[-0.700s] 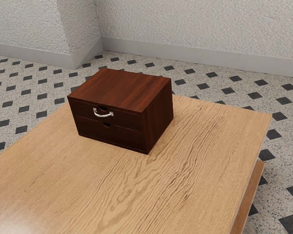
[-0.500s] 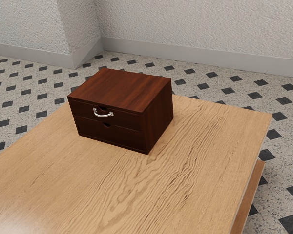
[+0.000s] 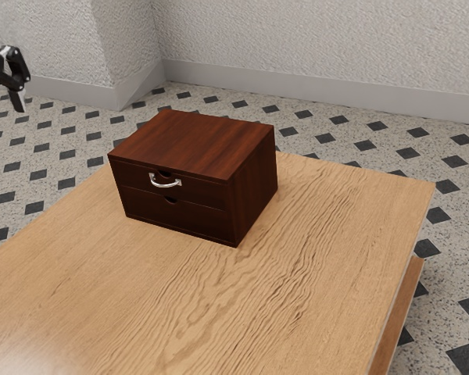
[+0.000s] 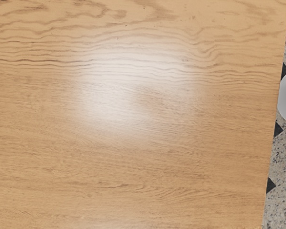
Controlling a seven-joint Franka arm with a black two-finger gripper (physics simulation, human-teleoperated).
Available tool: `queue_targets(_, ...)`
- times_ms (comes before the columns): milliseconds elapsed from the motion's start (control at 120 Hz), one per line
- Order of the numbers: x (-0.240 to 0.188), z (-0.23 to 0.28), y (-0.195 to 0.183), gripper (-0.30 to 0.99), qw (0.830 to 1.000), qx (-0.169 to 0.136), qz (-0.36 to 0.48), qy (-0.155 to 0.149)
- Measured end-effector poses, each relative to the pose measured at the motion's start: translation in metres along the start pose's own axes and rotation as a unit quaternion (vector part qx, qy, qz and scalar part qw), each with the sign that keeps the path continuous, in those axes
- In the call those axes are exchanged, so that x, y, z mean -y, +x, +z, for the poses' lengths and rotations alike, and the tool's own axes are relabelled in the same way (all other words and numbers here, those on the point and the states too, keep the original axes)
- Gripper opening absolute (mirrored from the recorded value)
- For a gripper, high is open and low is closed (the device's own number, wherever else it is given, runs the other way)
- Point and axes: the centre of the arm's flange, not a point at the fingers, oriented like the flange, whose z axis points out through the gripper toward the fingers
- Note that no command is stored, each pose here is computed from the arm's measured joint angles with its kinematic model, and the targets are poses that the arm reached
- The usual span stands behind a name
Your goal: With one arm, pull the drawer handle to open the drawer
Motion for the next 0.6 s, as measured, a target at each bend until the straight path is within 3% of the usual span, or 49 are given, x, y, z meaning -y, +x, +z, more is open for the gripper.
queue_targets(392,-0.017,0.083,0.01,0.69,0.989,0.01,0.142,0.03)
queue_targets(600,-0.011,0.115,0.023,0.69,0.978,0.012,0.193,0.079)
